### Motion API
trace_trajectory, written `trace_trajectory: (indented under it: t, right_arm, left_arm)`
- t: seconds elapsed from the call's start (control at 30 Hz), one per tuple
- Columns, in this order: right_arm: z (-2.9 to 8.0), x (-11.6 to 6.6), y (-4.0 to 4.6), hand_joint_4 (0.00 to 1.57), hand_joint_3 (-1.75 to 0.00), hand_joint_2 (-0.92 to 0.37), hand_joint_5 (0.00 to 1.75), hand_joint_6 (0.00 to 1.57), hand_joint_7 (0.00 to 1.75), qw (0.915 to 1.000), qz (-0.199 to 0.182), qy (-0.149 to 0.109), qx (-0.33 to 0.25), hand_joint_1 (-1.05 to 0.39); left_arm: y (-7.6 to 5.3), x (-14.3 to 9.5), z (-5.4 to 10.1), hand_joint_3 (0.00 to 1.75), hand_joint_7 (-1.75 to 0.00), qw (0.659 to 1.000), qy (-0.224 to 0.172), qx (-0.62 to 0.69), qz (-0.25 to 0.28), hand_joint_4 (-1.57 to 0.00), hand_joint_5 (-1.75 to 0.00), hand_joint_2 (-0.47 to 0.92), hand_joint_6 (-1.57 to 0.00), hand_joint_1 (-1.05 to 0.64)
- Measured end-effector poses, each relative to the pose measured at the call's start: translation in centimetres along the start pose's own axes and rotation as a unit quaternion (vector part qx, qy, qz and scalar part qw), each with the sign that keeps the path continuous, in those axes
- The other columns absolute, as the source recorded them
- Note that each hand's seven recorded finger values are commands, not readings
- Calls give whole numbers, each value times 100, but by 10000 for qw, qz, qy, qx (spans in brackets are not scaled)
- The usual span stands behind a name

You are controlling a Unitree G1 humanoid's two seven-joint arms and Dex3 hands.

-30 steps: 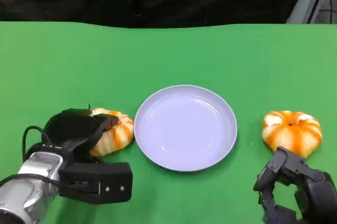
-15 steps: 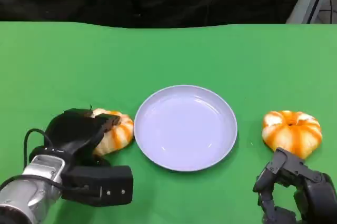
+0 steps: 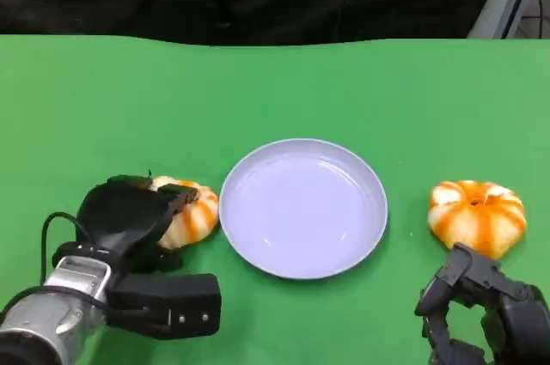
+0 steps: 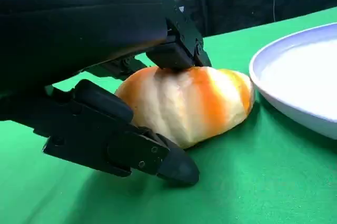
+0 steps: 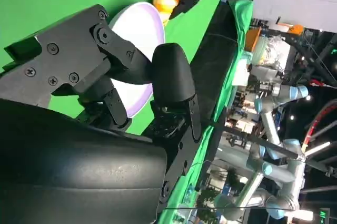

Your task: Grasp the bread from the table and place it into the plate.

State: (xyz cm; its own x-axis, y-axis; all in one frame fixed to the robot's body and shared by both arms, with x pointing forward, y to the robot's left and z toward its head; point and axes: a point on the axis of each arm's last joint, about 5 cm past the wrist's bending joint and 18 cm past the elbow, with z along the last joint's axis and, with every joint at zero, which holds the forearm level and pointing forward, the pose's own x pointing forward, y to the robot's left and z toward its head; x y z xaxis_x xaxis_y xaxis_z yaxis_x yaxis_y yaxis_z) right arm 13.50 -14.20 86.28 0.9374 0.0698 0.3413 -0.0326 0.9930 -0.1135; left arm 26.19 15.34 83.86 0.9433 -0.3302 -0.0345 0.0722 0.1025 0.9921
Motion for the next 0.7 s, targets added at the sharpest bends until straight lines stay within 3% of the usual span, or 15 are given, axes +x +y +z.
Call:
trace_trajectory:
  t: [0.27, 0.6, 0.67, 0.7]
  right_arm:
    - [6, -7, 1, 82, -117, -54, 175, 71, 161, 10000, -3, 38, 2, -10]
    - [6, -8, -2, 82, -116, -54, 175, 71, 161, 10000, -4, 39, 49, -10]
    - [6, -8, -2, 82, -117, -54, 175, 71, 161, 10000, -1, 38, 49, -10]
    - [8, -8, -2, 82, -118, -54, 175, 71, 161, 10000, 1, 35, 49, -10]
  left_arm:
    - [-87, -13, 37, 0, -4, 9996, 15, -31, 275, -82, -6, 77, -80, -19]
    - [-120, -25, 35, 0, -2, 9991, -50, -106, 406, -86, -3, 77, -82, -16]
    - [-121, -24, 35, 0, -7, 9990, -33, -160, 427, -108, -16, 77, -98, -2]
    - [-123, -24, 40, 0, -94, 9985, 0, -284, 474, -92, -105, 84, -86, 1]
